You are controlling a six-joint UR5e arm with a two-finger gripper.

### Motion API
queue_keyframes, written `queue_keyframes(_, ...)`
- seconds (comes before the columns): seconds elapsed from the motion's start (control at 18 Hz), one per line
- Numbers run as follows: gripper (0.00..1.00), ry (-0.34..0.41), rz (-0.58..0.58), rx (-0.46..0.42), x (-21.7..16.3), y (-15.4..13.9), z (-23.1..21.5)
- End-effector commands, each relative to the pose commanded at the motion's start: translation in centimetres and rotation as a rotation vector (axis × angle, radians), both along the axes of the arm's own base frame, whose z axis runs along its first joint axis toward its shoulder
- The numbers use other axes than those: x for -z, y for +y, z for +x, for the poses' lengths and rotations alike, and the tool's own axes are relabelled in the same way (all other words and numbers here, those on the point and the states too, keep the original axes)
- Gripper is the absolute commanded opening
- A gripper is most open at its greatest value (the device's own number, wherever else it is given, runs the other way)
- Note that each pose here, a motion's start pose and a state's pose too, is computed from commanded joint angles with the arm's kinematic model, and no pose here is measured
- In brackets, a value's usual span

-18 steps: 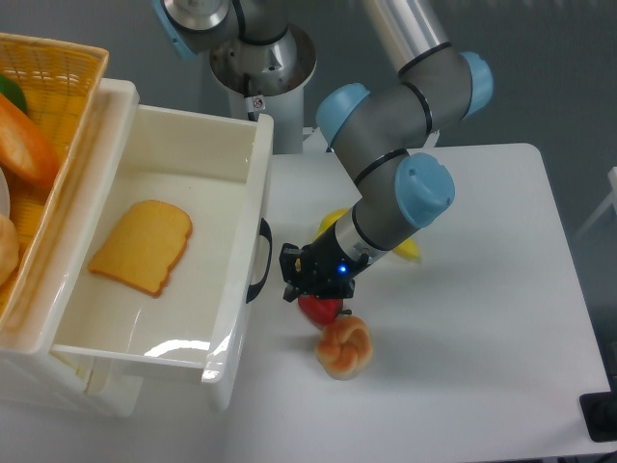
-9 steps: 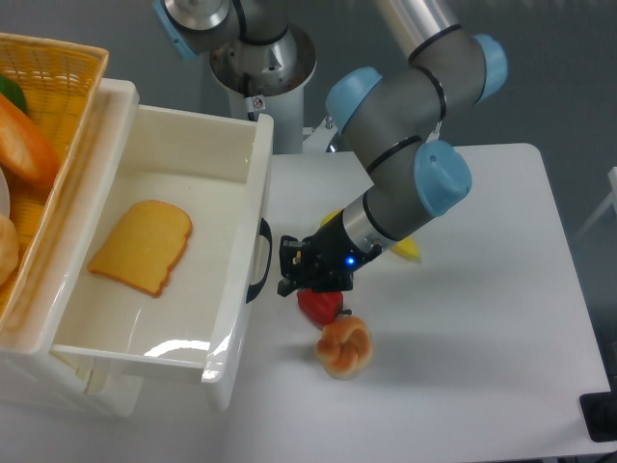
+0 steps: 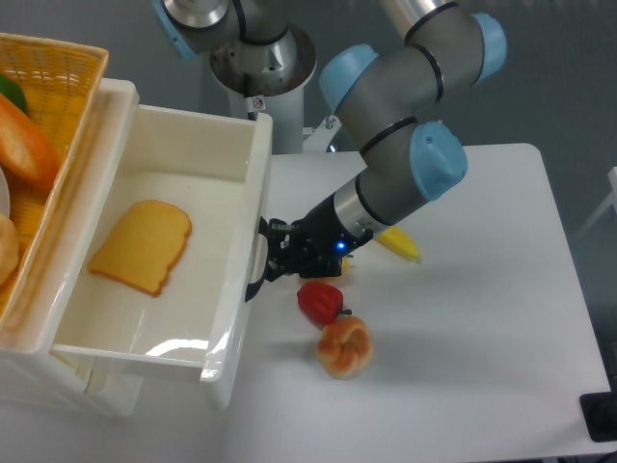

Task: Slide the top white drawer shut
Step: 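Push the drawer front with the gripper into the cabinet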

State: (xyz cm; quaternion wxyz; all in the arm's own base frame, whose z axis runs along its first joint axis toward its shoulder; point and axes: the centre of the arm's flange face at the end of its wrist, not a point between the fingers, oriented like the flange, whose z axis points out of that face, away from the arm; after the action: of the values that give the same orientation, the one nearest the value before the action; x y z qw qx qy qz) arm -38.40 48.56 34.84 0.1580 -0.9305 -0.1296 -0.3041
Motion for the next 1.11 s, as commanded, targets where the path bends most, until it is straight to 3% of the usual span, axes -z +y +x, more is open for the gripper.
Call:
queue_keyframes(0.28, 0.00, -0.012, -0.006, 0.004, -0.6, -0.2, 0.7)
queue_keyframes(0.67, 0.00, -0.016, -0.016, 0.059, -0.4, 2.0, 3.8)
queue_keyframes(1.11, 0.00, -0.038, -0.068, 0.064, -0.8, 5.0, 8.3)
